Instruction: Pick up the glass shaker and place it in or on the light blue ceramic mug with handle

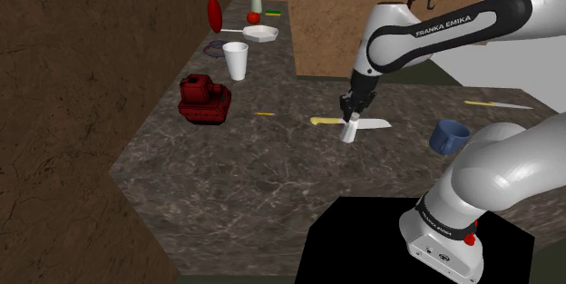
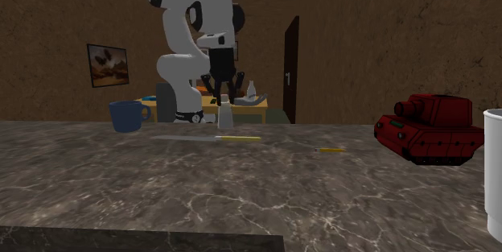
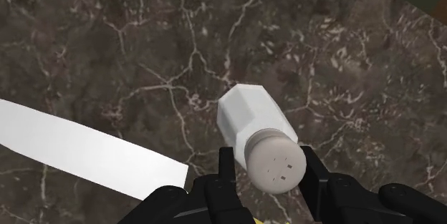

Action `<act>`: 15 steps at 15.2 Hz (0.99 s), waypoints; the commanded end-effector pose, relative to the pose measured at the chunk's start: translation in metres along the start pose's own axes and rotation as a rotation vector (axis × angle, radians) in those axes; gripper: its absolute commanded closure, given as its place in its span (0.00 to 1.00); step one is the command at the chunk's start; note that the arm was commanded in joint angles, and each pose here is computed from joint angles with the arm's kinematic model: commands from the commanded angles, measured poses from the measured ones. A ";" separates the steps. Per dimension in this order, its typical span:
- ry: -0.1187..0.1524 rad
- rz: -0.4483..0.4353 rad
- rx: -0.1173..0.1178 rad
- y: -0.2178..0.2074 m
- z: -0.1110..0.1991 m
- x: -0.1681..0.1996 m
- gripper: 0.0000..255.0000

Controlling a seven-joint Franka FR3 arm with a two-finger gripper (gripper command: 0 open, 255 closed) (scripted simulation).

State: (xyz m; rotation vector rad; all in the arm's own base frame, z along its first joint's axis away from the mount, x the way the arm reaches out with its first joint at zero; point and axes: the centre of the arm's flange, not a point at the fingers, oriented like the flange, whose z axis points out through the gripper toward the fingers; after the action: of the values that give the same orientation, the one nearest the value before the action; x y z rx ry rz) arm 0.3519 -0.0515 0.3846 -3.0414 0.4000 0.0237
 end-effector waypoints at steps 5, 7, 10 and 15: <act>0.000 0.000 0.000 -0.002 -0.031 -0.001 1.00; 0.000 0.000 0.000 -0.003 -0.042 -0.002 1.00; 0.000 0.000 0.000 -0.004 -0.057 -0.002 1.00; 0.000 0.000 0.000 -0.006 -0.084 -0.003 1.00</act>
State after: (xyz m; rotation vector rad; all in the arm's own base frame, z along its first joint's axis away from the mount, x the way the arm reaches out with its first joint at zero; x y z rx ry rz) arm 0.3529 -0.0519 0.4633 -3.0412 0.4002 0.0238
